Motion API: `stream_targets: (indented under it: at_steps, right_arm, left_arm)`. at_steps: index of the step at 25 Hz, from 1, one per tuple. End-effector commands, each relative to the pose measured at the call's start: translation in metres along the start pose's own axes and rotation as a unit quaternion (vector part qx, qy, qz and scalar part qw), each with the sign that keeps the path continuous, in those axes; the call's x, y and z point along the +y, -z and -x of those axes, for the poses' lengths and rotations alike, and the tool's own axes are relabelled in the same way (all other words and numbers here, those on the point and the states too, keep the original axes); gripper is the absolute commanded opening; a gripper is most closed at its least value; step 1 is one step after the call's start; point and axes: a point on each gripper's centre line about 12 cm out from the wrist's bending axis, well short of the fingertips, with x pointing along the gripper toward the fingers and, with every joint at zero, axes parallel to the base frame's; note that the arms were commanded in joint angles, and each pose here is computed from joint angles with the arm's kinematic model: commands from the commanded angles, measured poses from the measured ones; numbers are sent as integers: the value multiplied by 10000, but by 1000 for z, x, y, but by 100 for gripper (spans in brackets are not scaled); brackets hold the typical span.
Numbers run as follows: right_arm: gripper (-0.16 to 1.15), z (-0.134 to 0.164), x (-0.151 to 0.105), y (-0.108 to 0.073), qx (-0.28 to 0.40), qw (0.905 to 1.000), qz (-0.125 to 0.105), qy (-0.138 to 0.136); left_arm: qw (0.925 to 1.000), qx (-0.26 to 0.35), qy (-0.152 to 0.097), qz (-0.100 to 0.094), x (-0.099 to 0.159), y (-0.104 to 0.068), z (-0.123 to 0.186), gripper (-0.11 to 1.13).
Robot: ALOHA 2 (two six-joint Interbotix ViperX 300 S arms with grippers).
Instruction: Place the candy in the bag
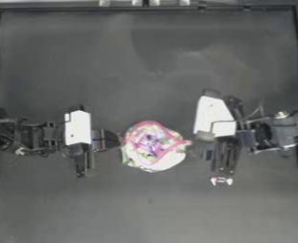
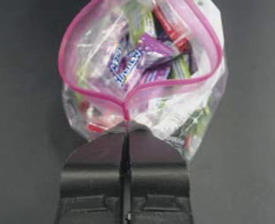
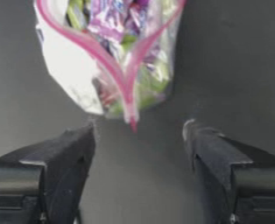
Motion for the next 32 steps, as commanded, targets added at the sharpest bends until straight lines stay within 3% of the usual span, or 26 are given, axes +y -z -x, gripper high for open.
stream_targets:
  at_steps: [1, 8, 20, 29, 32]
  right_arm:
    - [92, 22, 7, 0, -81, 9999, -55, -132]
    - [92, 35, 20, 12, 377, 9992, -37, -136]
    - [92, 63, 26, 12, 359, 9989, -102, -300]
    - [92, 62, 33, 24, 751, 9954, -189, -557]
    - [92, 58, 39, 29, 866, 9944, -104, -596]
  left_arm:
    - [9998, -199, 8, 0, -1, -12, 0, 9]
    - [9998, -199, 8, 0, -1, -12, 0, 9]
    - [9999, -161, 7, -11, -1, -10, -1, 9]
    - [9999, -145, 7, -13, -1, -9, -1, 9]
    - [9999, -145, 5, -14, -1, -9, -2, 9]
